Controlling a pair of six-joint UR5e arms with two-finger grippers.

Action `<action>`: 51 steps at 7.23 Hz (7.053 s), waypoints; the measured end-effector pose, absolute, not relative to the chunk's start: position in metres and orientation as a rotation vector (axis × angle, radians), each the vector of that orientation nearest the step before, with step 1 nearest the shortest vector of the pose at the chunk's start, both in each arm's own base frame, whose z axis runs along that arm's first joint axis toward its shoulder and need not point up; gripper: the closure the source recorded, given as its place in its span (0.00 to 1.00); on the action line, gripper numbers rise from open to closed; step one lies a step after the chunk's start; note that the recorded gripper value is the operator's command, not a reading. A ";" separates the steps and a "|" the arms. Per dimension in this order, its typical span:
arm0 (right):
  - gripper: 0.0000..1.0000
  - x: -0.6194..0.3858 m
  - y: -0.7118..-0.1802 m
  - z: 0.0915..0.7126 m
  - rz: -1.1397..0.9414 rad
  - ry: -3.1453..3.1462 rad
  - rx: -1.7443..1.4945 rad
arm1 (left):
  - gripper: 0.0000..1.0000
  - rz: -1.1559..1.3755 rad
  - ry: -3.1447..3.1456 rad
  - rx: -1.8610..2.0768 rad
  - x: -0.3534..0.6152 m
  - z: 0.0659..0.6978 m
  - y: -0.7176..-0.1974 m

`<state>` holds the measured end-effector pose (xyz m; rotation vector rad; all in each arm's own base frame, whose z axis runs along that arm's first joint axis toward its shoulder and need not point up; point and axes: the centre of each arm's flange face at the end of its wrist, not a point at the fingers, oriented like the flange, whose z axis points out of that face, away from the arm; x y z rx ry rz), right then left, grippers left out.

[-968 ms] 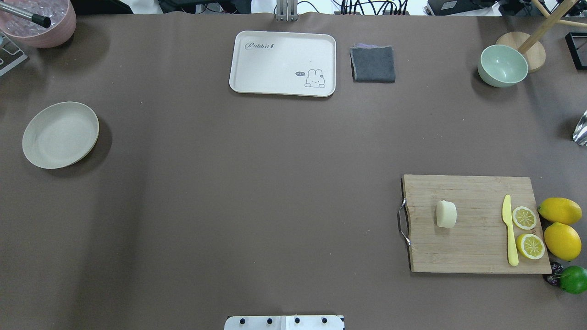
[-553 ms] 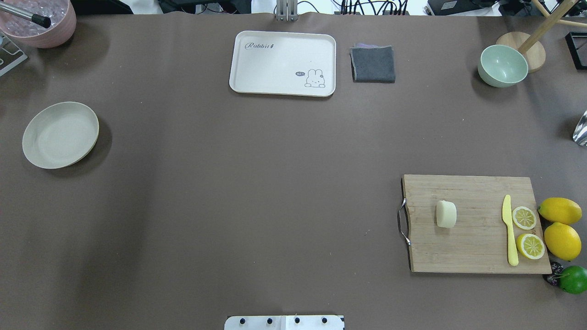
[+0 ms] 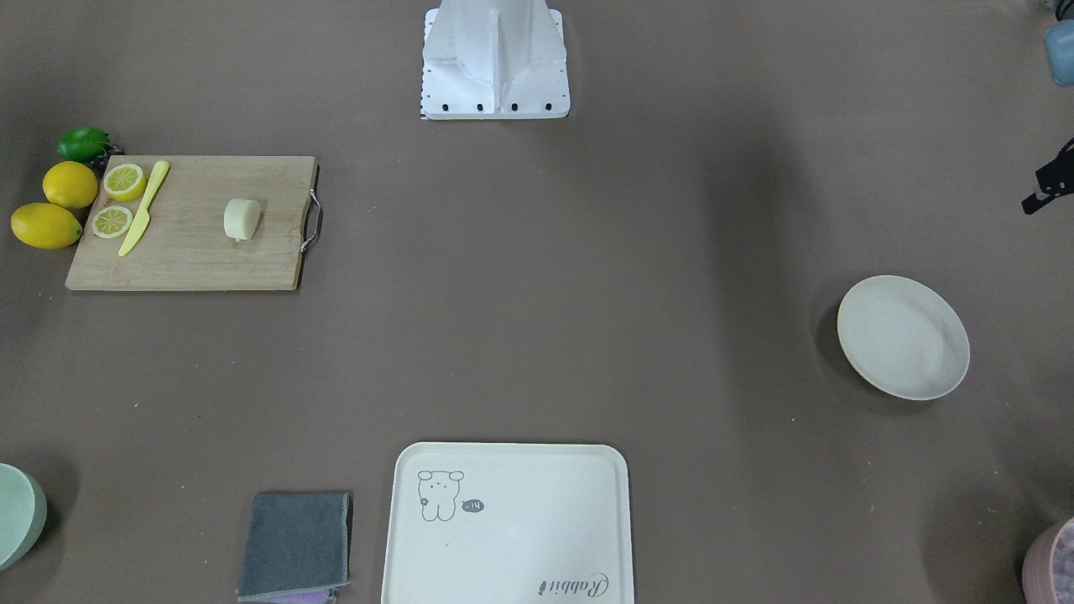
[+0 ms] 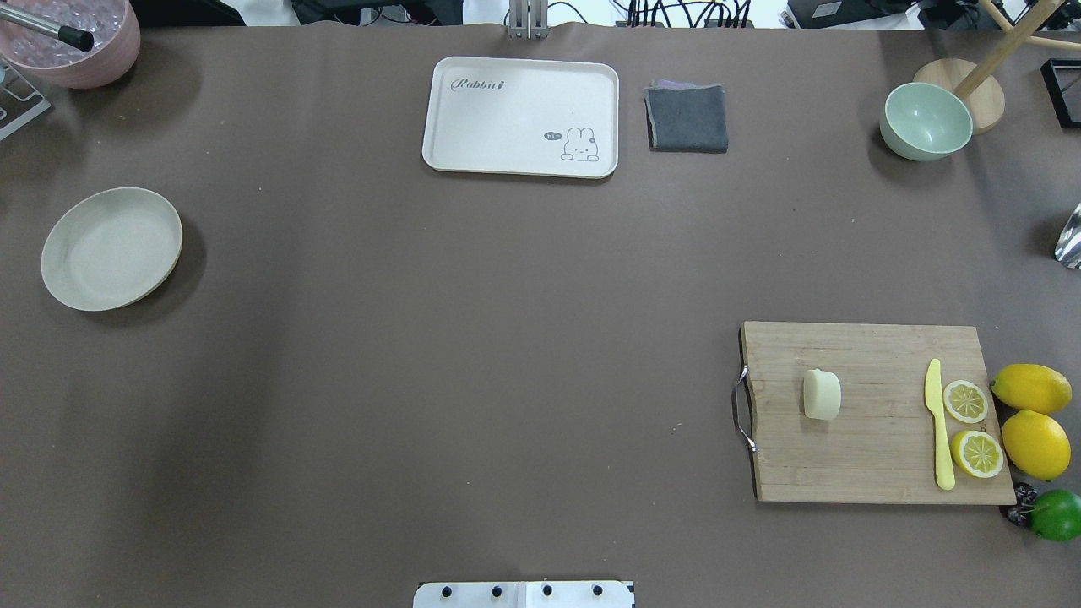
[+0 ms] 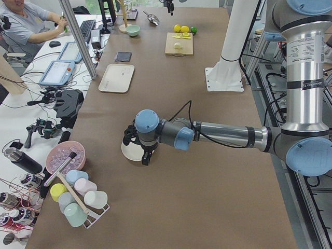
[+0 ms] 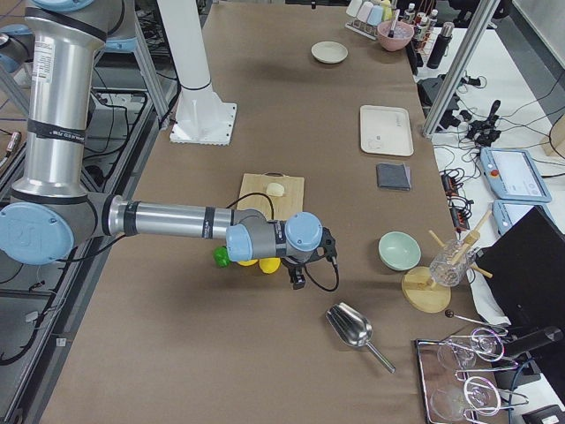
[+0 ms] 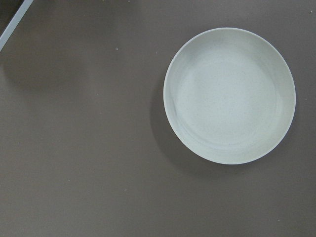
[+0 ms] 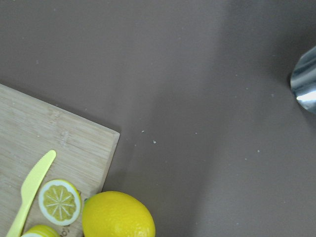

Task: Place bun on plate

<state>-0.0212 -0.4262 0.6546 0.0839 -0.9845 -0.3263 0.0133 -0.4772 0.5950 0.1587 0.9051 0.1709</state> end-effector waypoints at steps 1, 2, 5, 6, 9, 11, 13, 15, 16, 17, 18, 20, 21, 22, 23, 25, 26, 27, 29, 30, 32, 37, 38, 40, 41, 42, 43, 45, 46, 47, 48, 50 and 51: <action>0.00 -0.021 -0.425 0.653 -0.330 -0.989 0.087 | 0.03 0.169 0.902 0.142 0.021 0.605 -0.495; 0.00 -0.020 -0.423 0.654 -0.337 -0.976 0.101 | 0.03 0.161 0.900 0.120 0.035 0.615 -0.511; 0.00 -0.019 -0.420 0.654 -0.388 -0.960 0.225 | 0.03 0.110 0.894 0.101 0.104 0.645 -0.535; 0.00 -0.018 -0.419 0.659 -0.393 -0.962 0.239 | 0.03 0.099 0.885 0.098 0.122 0.648 -0.539; 0.00 -0.019 -0.416 0.659 -0.406 -0.985 0.267 | 0.05 0.119 0.874 0.062 0.155 0.659 -0.538; 0.00 -0.020 -0.416 0.655 -0.412 -0.995 0.288 | 0.18 0.135 0.872 0.051 0.169 0.661 -0.545; 0.00 -0.020 -0.416 0.652 -0.417 -0.992 0.300 | 0.65 0.138 0.868 0.039 0.174 0.666 -0.547; 0.00 -0.019 -0.418 0.651 -0.413 -0.982 0.305 | 1.00 0.098 0.866 0.018 0.174 0.667 -0.548; 0.01 -0.019 -0.420 0.649 -0.401 -0.965 0.305 | 1.00 0.063 0.868 0.006 0.176 0.662 -0.552; 0.02 -0.018 -0.426 0.645 -0.365 -0.941 0.303 | 1.00 0.049 0.874 0.009 0.178 0.654 -0.556; 0.02 -0.019 -0.435 0.629 -0.309 -0.933 0.302 | 1.00 0.039 0.893 0.031 0.177 0.633 -0.560; 0.02 -0.050 -0.445 0.565 -0.218 -0.978 0.281 | 1.00 -0.087 0.991 0.049 0.187 0.540 -0.564; 0.06 -0.081 -0.443 0.531 -0.202 -1.012 0.252 | 1.00 -0.152 1.044 0.017 0.216 0.487 -0.553; 0.06 -0.112 -0.439 0.499 -0.179 -1.043 0.214 | 1.00 -0.187 1.078 -0.012 0.259 0.440 -0.536; 0.08 -0.145 -0.435 0.472 -0.153 -1.063 0.174 | 1.00 -0.215 1.098 -0.028 0.313 0.397 -0.519; 0.11 -0.228 -0.405 0.436 -0.144 -1.037 0.130 | 1.00 -0.280 1.112 -0.061 0.431 0.318 -0.474; 0.11 -0.261 -0.388 0.435 -0.150 -1.005 0.121 | 1.00 -0.289 1.099 -0.054 0.475 0.286 -0.454; 0.10 -0.286 -0.376 0.442 -0.152 -0.975 0.104 | 1.00 -0.283 1.087 -0.043 0.506 0.268 -0.435; 0.10 -0.317 -0.360 0.462 -0.161 -0.922 0.078 | 1.00 -0.284 1.083 -0.036 0.538 0.250 -0.411; 0.10 -0.327 -0.355 0.466 -0.158 -0.913 0.065 | 1.00 -0.288 1.083 -0.036 0.545 0.247 -0.405; 0.34 -0.336 -0.350 0.469 -0.134 -0.908 0.037 | 1.00 -0.291 1.079 -0.036 0.550 0.248 -0.402; 0.62 -0.341 -0.352 0.463 -0.127 -0.917 0.035 | 0.04 -0.293 1.066 -0.039 0.553 0.255 -0.403; 0.61 -0.347 -0.358 0.445 -0.130 -0.943 0.051 | 0.04 -0.300 1.070 -0.033 0.544 0.255 -0.408; 0.60 -0.381 -0.387 0.375 -0.127 -0.968 0.072 | 0.04 -0.302 1.063 -0.019 0.496 0.277 -0.424; 0.60 -0.409 -0.403 0.324 -0.125 -0.961 0.077 | 0.04 -0.251 1.036 0.019 0.459 0.308 -0.426; 0.59 -0.446 -0.413 0.282 -0.135 -0.953 0.092 | 0.04 -0.180 0.991 0.060 0.418 0.348 -0.422; 0.58 -0.494 -0.425 0.246 -0.142 -0.945 0.105 | 0.04 -0.121 0.947 0.093 0.380 0.384 -0.422; 0.58 -0.571 -0.430 0.196 -0.140 -0.927 0.111 | 0.03 -0.068 0.910 0.110 0.326 0.426 -0.428; 0.58 -0.592 -0.421 0.191 -0.146 -0.915 0.111 | 0.03 -0.066 0.910 0.104 0.313 0.434 -0.431; 0.58 -0.604 -0.414 0.192 -0.148 -0.904 0.106 | 0.03 -0.066 0.913 0.102 0.307 0.435 -0.433; 0.57 -0.609 -0.411 0.196 -0.146 -0.897 0.102 | 0.03 -0.066 0.916 0.103 0.305 0.434 -0.433; 0.55 -0.611 -0.410 0.202 -0.142 -0.888 0.098 | 0.03 -0.066 0.915 0.100 0.305 0.436 -0.434; 0.45 -0.611 -0.410 0.205 -0.141 -0.883 0.096 | 0.03 -0.066 0.915 0.100 0.306 0.436 -0.434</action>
